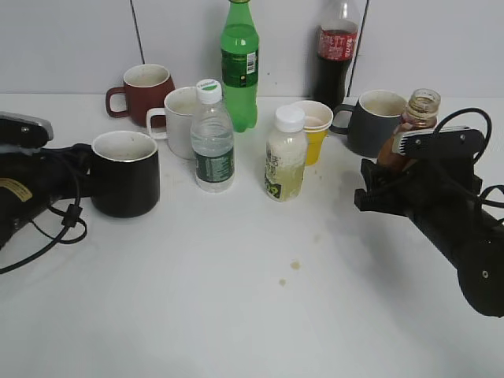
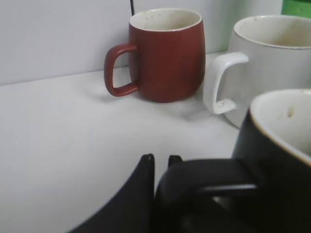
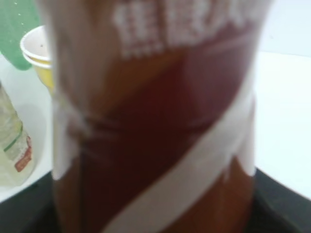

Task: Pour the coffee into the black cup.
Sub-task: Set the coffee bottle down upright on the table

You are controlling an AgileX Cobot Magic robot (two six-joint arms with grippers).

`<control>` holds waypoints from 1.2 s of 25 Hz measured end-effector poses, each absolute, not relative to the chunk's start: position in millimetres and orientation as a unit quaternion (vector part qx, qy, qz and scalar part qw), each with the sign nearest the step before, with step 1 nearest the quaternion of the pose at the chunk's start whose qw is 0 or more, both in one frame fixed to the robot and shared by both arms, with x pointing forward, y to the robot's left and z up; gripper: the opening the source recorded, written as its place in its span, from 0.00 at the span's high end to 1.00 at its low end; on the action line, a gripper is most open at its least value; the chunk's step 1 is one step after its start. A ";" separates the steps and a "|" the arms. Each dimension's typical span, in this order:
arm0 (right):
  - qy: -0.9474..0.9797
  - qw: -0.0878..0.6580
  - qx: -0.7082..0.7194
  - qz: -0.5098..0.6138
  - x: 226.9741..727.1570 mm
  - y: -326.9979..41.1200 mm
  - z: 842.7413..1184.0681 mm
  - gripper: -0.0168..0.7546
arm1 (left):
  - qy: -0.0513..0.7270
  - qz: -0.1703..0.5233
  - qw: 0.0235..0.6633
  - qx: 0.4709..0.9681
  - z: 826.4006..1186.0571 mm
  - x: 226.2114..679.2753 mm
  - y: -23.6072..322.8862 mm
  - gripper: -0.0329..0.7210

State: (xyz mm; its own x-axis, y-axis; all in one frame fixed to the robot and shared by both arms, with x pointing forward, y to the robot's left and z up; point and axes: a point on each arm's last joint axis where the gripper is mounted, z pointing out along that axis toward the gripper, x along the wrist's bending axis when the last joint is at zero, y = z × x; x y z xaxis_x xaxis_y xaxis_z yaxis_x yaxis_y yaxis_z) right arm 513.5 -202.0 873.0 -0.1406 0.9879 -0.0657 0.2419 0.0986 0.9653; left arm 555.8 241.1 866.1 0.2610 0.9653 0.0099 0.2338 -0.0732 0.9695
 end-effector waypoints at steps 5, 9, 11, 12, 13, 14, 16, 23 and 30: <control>0.613 0.418 0.499 0.448 513.4 -200.9 873.2 0.32 | 0.475 0.379 0.488 0.626 855.7 573.4 238.3 0.89; 0.613 0.418 0.499 0.448 513.4 -200.8 873.3 0.32 | 0.471 0.385 0.497 0.620 849.3 585.8 236.1 0.89; 0.614 0.417 0.497 0.449 513.3 -200.4 873.4 0.32 | 0.469 0.387 0.500 0.616 847.8 589.2 235.5 0.89; 0.615 0.417 0.495 0.450 513.3 -200.0 873.4 0.32 | 0.470 0.388 0.500 0.615 847.1 589.8 235.7 0.89; 0.617 0.415 0.493 0.451 513.2 -199.5 873.5 0.32 | 0.472 0.388 0.500 0.614 847.0 590.0 236.0 0.89; 0.620 0.414 0.490 0.452 513.0 -198.7 872.8 0.32 | 0.473 0.388 0.500 0.613 847.0 590.0 236.1 0.89; 0.627 0.409 0.485 0.452 512.6 -197.5 869.7 0.32 | 0.475 0.388 0.499 0.612 846.8 589.9 236.5 0.88; 0.643 0.398 0.491 0.434 511.5 -197.6 853.4 0.33 | 0.487 0.381 0.498 0.608 842.7 579.3 238.4 0.65; 0.643 0.397 0.494 0.429 528.2 -190.5 836.0 0.33 | 0.492 0.374 0.493 0.612 844.7 564.3 240.5 0.62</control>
